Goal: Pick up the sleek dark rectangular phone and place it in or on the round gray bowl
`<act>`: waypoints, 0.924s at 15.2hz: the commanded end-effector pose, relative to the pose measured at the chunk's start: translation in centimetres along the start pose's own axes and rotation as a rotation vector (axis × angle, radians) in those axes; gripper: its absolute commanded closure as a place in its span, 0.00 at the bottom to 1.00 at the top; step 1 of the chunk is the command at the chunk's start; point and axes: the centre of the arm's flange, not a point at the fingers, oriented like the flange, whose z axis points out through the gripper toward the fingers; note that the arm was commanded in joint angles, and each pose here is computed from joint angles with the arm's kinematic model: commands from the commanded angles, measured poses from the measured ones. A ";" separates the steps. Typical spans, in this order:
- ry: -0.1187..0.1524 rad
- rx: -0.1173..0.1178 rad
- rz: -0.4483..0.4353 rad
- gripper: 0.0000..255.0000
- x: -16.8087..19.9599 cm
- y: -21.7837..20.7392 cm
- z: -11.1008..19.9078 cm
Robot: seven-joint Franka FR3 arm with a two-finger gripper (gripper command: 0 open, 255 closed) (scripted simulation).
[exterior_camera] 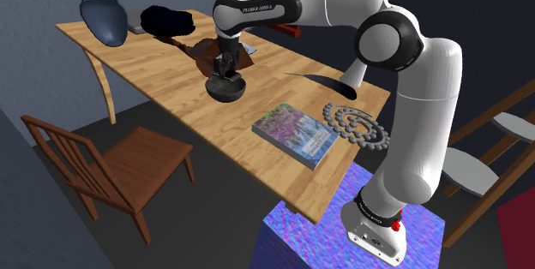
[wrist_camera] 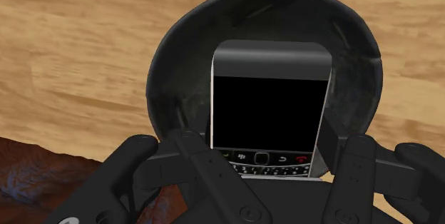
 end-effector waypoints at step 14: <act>0.001 0.000 0.000 0.00 -0.1 -0.1 2.9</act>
